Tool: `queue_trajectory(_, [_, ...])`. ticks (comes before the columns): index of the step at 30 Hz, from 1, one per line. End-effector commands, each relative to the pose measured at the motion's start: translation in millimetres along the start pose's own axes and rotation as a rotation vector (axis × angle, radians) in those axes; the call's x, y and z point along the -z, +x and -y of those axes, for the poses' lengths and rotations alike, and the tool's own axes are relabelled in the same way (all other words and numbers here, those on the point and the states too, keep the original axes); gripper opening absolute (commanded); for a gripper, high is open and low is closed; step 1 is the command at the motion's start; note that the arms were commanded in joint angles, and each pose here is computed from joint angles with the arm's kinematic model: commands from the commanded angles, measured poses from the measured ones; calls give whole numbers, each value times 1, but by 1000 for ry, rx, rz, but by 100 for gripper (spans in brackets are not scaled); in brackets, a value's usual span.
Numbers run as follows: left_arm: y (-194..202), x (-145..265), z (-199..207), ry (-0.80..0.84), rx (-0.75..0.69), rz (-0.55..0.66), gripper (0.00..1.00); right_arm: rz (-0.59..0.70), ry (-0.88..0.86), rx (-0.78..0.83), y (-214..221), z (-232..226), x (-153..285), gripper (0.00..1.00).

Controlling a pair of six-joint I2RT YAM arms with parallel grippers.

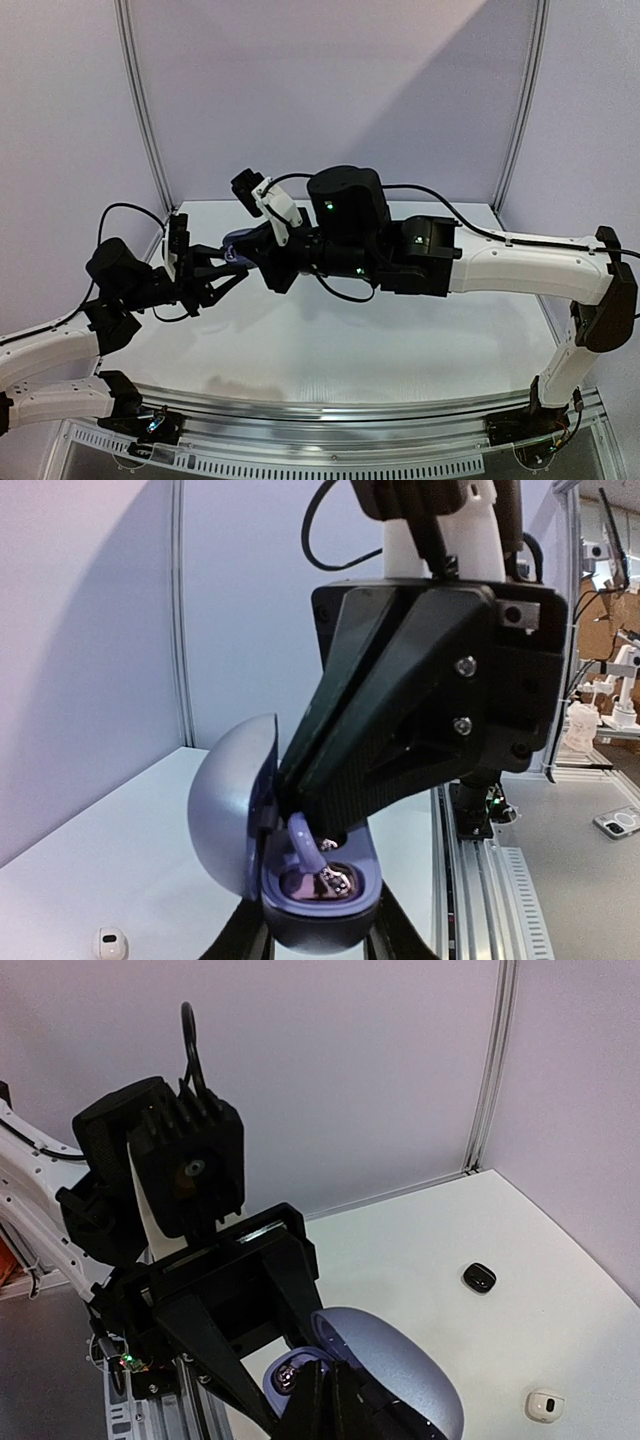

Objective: Insert the wireless bluetooth earbuds into the charging case

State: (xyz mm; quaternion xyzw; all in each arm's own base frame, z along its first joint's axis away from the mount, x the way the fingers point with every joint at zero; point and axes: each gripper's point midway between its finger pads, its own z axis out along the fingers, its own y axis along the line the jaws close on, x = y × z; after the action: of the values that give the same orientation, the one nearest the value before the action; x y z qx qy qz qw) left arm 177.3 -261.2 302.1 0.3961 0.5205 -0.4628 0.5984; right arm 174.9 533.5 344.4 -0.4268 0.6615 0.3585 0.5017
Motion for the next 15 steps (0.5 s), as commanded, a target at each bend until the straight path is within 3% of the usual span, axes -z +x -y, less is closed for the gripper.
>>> queue_trajectory(1, [-43,4,9,5,-81,151,0,-116,-9,-5,42,-1,-1,3])
queue_trajectory(15, [-46,2,9,5,-89,146,0,-161,-17,17,57,-6,-6,8])
